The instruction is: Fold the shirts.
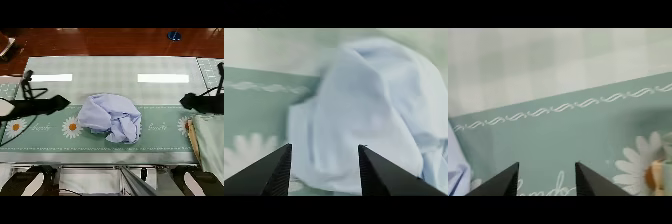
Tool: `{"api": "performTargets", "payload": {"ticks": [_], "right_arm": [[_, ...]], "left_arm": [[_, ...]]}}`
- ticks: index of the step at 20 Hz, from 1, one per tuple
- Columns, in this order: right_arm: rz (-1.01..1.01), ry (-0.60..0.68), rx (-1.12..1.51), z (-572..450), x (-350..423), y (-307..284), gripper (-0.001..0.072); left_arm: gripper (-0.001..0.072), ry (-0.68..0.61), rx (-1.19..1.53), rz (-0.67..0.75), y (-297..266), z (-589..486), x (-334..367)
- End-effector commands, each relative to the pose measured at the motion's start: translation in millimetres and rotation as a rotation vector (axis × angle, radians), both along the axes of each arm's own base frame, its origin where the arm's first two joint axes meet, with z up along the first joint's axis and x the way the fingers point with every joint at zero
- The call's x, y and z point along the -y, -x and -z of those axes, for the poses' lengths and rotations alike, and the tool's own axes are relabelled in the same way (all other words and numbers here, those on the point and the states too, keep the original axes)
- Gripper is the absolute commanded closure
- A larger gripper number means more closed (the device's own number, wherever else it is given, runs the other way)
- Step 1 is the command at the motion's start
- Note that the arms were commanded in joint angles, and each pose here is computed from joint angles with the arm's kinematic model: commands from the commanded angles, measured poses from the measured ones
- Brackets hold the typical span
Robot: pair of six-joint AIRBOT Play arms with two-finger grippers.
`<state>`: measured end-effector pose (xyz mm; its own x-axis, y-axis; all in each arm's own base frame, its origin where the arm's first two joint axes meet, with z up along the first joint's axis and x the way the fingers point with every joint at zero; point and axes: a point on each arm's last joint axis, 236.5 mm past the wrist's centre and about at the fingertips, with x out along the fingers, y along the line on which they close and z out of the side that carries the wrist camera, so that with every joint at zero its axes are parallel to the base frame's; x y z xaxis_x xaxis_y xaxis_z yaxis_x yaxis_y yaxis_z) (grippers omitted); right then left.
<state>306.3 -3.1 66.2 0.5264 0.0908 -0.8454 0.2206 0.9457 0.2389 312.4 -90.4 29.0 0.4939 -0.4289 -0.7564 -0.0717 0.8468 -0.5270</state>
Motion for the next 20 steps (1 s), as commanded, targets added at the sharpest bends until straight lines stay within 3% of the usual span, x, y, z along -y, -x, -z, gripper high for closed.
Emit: {"api": "performTargets", "payload": {"ticks": [1, 3, 5, 9, 14, 20], "right_arm": [[0.218, 0.060, -0.020, -8.9, 93.0, 6.7, 0.0304], [0.377, -0.022, -0.109, 24.0, 118.4, 38.6, 0.0304], [0.367, -0.148, -0.180, 71.2, 90.3, 52.8, 0.0304], [0.243, -0.440, -0.142, 102.7, 14.3, 48.0, 0.0304], [0.225, -0.461, -0.152, 108.3, 6.5, 52.5, 0.0304], [0.105, -0.449, -0.262, 125.2, -23.0, 76.4, 0.0304]], "left_arm": [[0.0201, 0.042, -0.130, -0.135, 27.6, -3.2, -57.8], [0.0201, 0.234, -0.264, -0.111, 61.8, 27.0, -20.8], [0.0202, 0.361, -0.324, -0.069, 85.7, 59.9, 18.2], [0.0202, 0.352, -0.297, -0.139, 76.2, 100.5, 29.7], [0.0202, 0.402, -0.289, -0.022, 57.3, 111.1, 78.2], [0.0206, 0.360, -0.278, -0.006, 10.9, 118.2, 88.0]]}}
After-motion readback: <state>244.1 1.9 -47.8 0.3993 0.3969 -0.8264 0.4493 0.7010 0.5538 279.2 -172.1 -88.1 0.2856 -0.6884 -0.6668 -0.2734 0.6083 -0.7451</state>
